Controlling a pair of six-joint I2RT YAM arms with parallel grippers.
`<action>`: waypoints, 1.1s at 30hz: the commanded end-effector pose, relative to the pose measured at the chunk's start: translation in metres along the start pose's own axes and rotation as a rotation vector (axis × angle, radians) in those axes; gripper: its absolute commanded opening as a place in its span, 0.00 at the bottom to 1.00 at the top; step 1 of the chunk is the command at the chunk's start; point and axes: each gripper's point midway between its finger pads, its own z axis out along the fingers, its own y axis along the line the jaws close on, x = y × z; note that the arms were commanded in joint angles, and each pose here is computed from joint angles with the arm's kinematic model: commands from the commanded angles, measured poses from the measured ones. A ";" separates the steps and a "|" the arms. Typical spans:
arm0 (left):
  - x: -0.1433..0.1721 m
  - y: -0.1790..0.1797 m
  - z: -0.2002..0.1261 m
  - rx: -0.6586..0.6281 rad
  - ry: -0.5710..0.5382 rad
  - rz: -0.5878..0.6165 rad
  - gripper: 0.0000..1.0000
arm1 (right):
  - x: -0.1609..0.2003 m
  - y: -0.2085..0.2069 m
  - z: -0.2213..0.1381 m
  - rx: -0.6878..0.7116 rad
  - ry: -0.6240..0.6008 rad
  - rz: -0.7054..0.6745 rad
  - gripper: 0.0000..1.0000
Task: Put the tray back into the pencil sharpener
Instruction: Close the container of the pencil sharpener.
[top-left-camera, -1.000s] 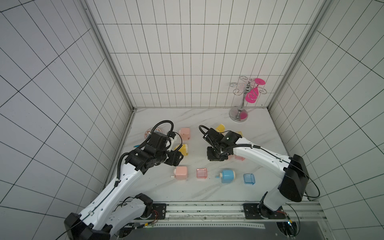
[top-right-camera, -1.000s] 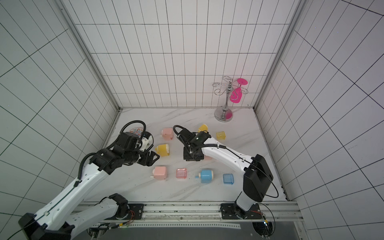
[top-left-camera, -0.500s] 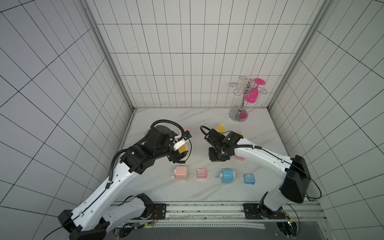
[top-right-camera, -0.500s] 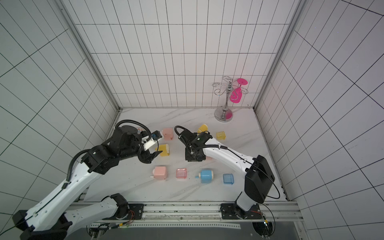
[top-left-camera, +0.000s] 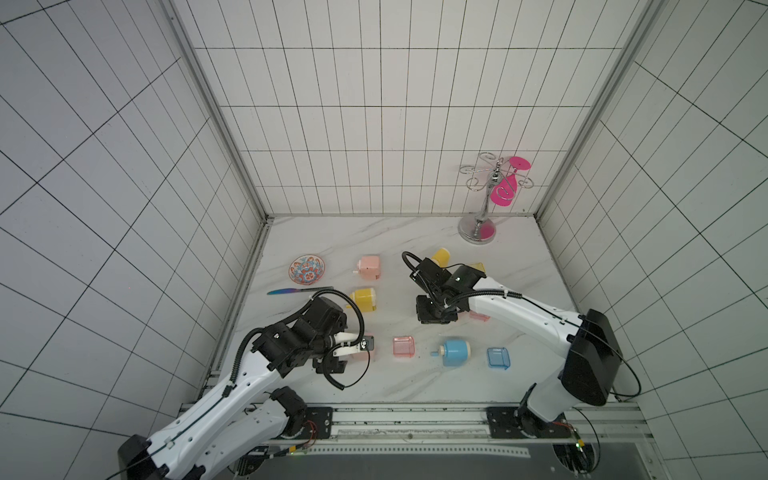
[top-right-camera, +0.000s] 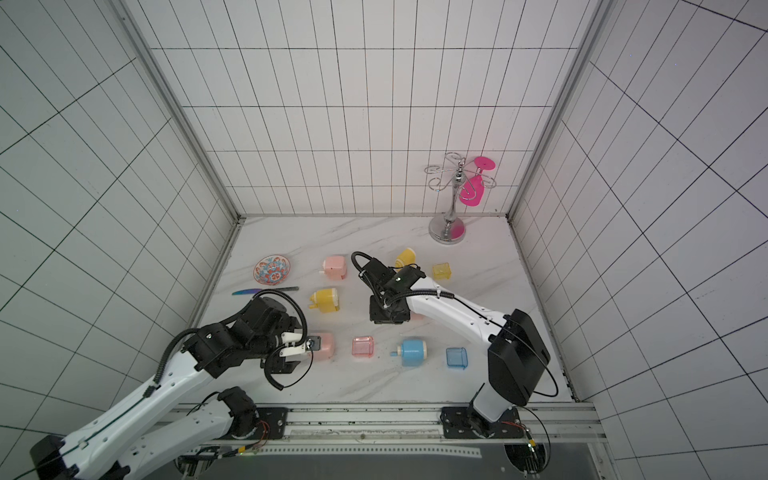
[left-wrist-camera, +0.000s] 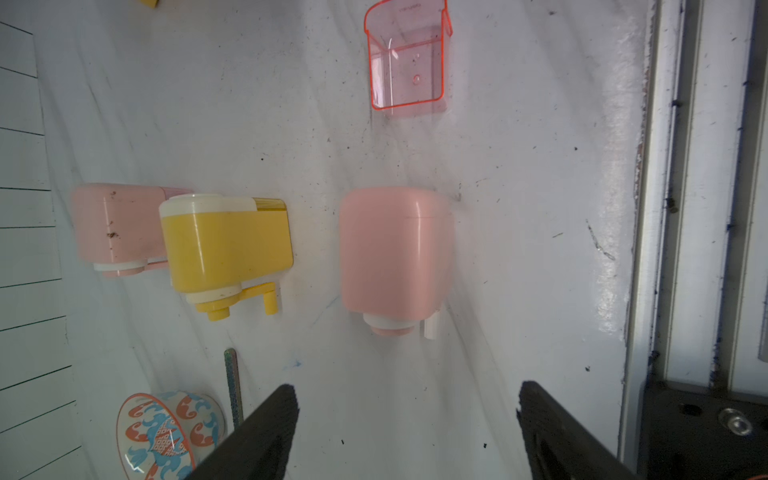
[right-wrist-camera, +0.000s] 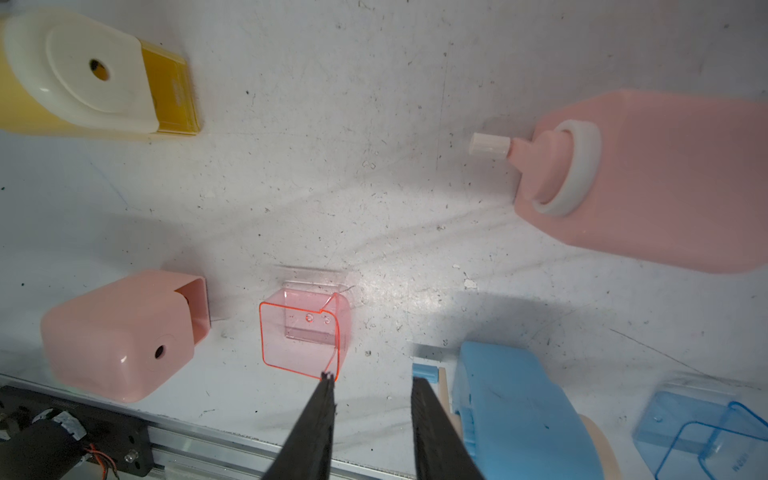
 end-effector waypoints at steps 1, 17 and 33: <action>-0.008 -0.011 0.006 0.056 -0.042 0.047 0.87 | 0.004 -0.007 0.006 0.016 0.015 0.029 0.33; -0.021 0.017 0.039 0.052 0.015 0.047 0.87 | 0.020 0.004 0.031 -0.051 0.079 0.125 0.33; -0.023 0.022 0.054 0.057 0.024 0.014 0.91 | 0.037 0.006 0.058 -0.038 0.145 0.139 0.33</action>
